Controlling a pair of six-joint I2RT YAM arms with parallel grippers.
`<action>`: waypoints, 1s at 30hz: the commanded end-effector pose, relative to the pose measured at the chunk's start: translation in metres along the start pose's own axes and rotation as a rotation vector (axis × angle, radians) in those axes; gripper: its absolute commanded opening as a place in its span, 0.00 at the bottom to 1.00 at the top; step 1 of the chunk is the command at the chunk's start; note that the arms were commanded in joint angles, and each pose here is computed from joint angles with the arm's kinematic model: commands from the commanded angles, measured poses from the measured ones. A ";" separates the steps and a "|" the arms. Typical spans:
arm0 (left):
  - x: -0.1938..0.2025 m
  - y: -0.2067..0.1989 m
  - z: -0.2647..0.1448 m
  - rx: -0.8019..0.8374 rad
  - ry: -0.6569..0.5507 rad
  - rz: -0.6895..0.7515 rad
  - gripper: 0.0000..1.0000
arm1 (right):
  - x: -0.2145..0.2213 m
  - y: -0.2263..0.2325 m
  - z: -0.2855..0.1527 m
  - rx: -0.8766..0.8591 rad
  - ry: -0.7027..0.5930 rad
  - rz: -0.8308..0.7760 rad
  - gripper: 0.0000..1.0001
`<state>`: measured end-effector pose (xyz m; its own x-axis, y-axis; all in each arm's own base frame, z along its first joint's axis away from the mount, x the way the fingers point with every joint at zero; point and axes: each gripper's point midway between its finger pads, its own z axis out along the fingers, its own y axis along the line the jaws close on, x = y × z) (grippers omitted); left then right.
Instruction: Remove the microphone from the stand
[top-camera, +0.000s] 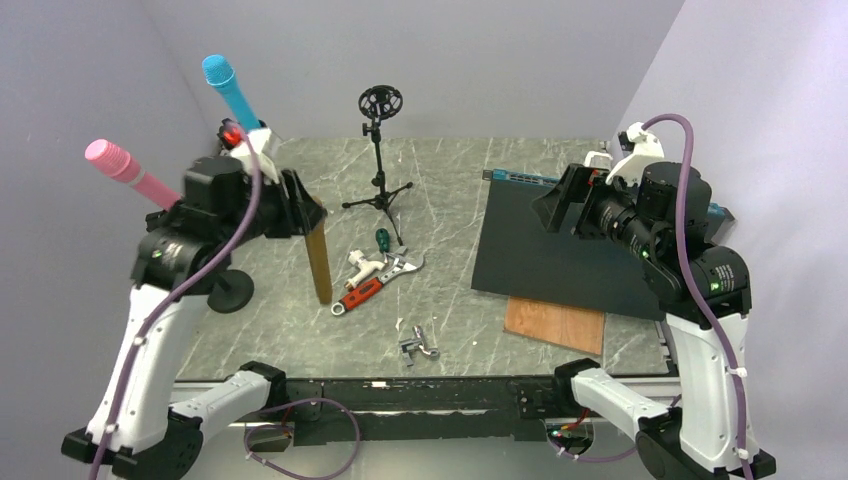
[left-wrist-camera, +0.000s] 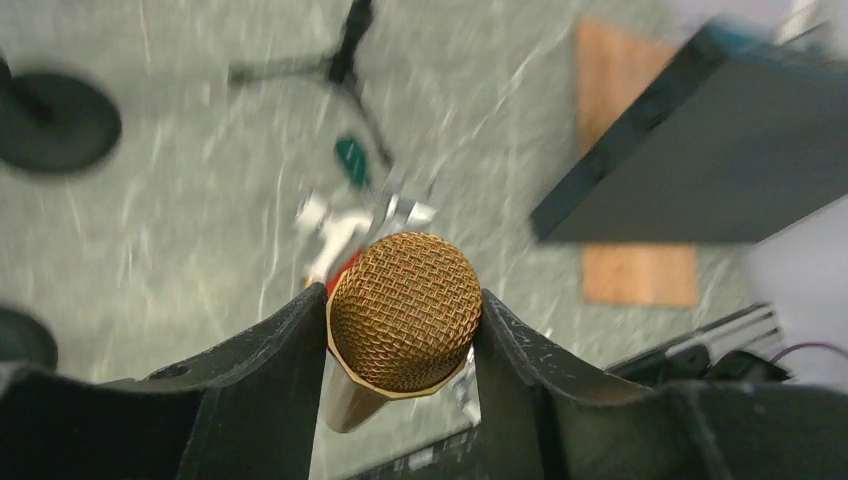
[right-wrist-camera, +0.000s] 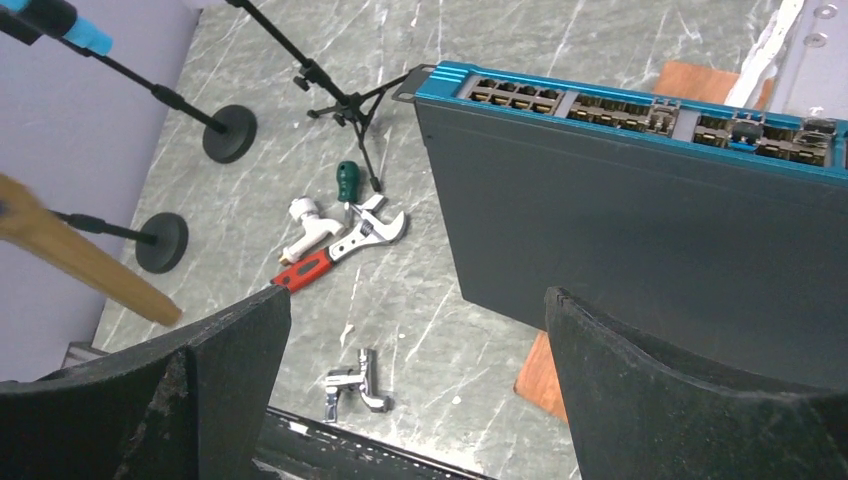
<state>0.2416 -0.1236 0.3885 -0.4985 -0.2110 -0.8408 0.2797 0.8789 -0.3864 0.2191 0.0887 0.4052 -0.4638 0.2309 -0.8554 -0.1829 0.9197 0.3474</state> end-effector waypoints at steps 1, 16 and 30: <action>0.086 0.047 0.012 -0.193 0.268 -0.084 0.00 | -0.007 0.012 -0.007 -0.060 -0.038 0.012 1.00; 0.214 0.148 0.089 -0.502 0.673 -0.143 0.00 | 0.001 0.007 -0.022 -0.025 -0.042 0.069 1.00; 0.256 0.184 0.132 -0.595 0.811 -0.262 0.00 | 0.019 -0.006 -0.023 0.026 -0.023 0.099 1.00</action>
<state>0.2542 -0.0704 0.0512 -0.9688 -0.2159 -0.1220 -0.2101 0.9759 -0.0591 0.1931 0.0825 0.3994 -0.4563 0.3110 -0.8337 -0.1401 0.9001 0.4125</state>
